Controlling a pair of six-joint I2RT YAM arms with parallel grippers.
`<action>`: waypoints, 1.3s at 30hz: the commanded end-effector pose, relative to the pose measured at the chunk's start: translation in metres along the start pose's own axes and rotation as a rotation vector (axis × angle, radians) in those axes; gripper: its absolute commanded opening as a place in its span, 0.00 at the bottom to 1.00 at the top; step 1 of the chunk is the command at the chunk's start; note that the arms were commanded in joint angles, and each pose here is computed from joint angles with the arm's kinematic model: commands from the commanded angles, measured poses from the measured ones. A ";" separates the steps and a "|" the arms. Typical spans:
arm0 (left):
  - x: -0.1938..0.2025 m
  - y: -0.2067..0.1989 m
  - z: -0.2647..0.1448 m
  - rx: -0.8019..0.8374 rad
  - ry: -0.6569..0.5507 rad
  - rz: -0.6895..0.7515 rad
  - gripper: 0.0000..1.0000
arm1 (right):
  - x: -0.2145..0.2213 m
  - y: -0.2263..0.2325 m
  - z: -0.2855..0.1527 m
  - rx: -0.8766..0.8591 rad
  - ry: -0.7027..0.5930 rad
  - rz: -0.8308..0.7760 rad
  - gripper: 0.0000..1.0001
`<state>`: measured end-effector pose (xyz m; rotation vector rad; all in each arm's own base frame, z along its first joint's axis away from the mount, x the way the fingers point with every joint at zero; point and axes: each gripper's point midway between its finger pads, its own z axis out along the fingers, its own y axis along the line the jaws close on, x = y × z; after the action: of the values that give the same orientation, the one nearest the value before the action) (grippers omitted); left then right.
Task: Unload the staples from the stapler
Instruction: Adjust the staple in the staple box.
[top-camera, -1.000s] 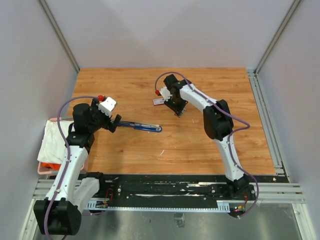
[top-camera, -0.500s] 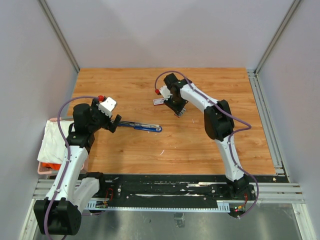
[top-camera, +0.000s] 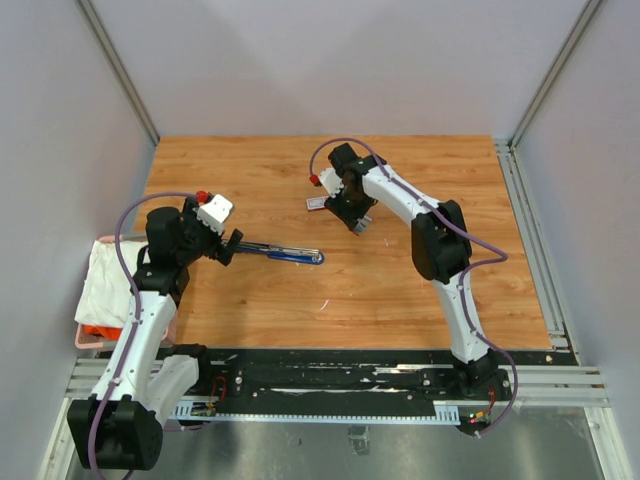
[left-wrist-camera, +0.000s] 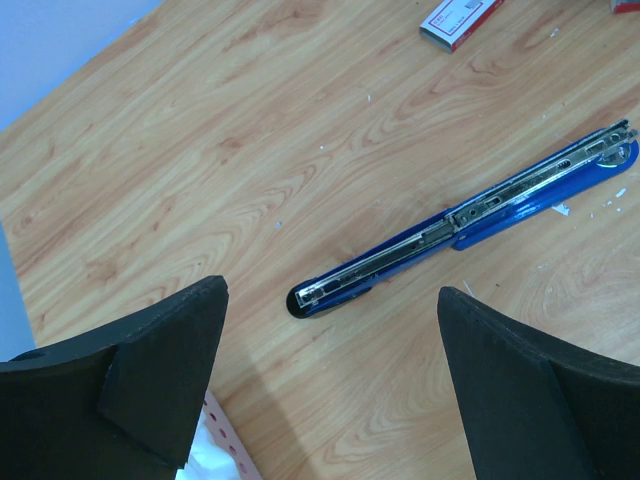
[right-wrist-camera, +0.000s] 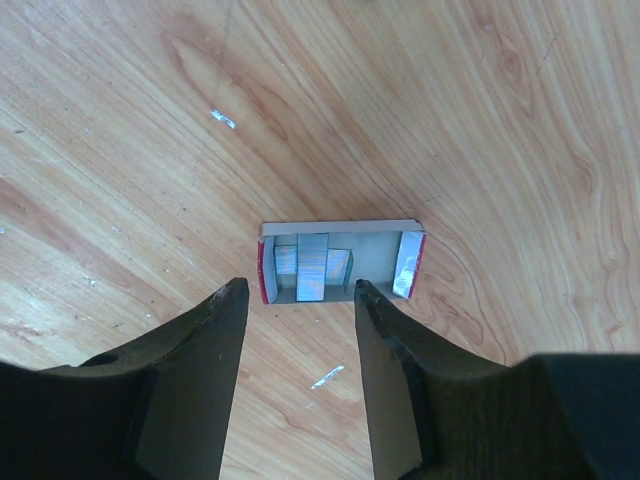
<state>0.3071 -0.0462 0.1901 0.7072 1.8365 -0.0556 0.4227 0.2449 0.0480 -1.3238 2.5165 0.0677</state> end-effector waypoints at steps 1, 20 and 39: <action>-0.001 0.003 0.002 -0.008 -0.012 0.015 0.98 | 0.000 0.013 -0.009 -0.034 -0.009 0.015 0.49; 0.001 0.003 0.002 -0.007 -0.011 0.016 0.98 | 0.011 0.019 0.009 -0.055 0.029 0.029 0.46; 0.001 0.002 0.002 -0.005 -0.011 0.017 0.98 | 0.013 0.017 0.020 -0.049 0.040 0.030 0.46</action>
<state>0.3065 -0.0462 0.1869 0.7082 1.8432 -0.0580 0.4131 0.2451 0.0333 -1.3105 2.5576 0.1053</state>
